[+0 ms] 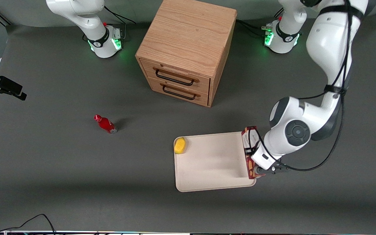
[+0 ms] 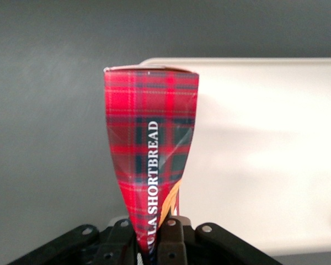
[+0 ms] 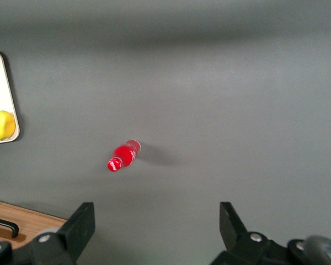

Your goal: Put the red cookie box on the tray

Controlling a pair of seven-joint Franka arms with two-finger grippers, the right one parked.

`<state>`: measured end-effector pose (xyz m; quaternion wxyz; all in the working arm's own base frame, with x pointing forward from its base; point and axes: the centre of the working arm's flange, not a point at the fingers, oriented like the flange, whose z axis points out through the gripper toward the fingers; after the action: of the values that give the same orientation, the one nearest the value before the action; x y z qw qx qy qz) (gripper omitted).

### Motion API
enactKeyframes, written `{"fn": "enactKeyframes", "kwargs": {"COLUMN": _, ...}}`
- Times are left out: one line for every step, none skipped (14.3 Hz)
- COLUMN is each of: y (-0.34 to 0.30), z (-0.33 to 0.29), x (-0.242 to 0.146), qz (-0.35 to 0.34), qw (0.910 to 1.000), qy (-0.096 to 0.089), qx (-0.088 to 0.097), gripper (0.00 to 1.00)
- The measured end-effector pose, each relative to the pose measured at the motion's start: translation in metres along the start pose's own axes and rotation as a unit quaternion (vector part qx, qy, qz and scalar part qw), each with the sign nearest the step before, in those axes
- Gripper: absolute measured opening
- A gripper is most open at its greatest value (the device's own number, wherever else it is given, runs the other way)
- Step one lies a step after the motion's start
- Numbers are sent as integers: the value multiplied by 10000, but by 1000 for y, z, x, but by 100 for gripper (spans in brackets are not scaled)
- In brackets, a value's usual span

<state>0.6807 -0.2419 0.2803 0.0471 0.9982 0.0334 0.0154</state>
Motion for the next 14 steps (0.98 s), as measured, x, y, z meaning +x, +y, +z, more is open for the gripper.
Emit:
{"fn": "enactKeyframes", "kwargs": {"y": 0, "z": 17, "x": -4, "qz": 40, "qw": 9999, "qy": 93, "qx": 24, "gripper": 14}}
{"fn": "enactKeyframes", "kwargs": {"y": 0, "z": 26, "x": -8, "qz": 66, "qw": 9999, "qy": 123, "qx": 39, "gripper": 22}}
{"fn": "enactKeyframes", "kwargs": {"y": 1, "z": 27, "x": -9, "qz": 82, "qw": 9999, "qy": 140, "qx": 44, "gripper": 30}}
{"fn": "enactKeyframes", "kwargs": {"y": 2, "z": 24, "x": -9, "qz": 92, "qw": 9998, "qy": 166, "qx": 48, "gripper": 43}}
{"fn": "enactKeyframes", "kwargs": {"y": 2, "z": 19, "x": -9, "qz": 102, "qw": 9998, "qy": 186, "qx": 67, "gripper": 52}}
{"fn": "enactKeyframes", "kwargs": {"y": 0, "z": 12, "x": -9, "qz": 105, "qw": 9997, "qy": 167, "qx": 115, "gripper": 62}}
{"fn": "enactKeyframes", "kwargs": {"y": -2, "z": 0, "x": -9, "qz": 94, "qw": 9997, "qy": 124, "qx": 187, "gripper": 74}}
{"fn": "enactKeyframes", "kwargs": {"y": -7, "z": -17, "x": -9, "qz": 100, "qw": 9995, "qy": 51, "qx": 297, "gripper": 84}}
{"fn": "enactKeyframes", "kwargs": {"y": -15, "z": -42, "x": -9, "qz": 150, "qw": 9990, "qy": -39, "qx": 421, "gripper": 93}}
{"fn": "enactKeyframes", "kwargs": {"y": -25, "z": -73, "x": -10, "qz": 222, "qw": 9983, "qy": -141, "qx": 525, "gripper": 100}}
{"fn": "enactKeyframes", "kwargs": {"y": -42, "z": -109, "x": -10, "qz": 296, "qw": 9976, "qy": -232, "qx": 584, "gripper": 100}}
{"fn": "enactKeyframes", "kwargs": {"y": -63, "z": -148, "x": -12, "qz": 393, "qw": 9968, "qy": -325, "qx": 616, "gripper": 100}}
{"fn": "enactKeyframes", "kwargs": {"y": -89, "z": -187, "x": -18, "qz": 534, "qw": 9956, "qy": -427, "qx": 633, "gripper": 100}}
{"fn": "enactKeyframes", "kwargs": {"y": -118, "z": -225, "x": -27, "qz": 684, "qw": 9941, "qy": -534, "qx": 643, "gripper": 100}}
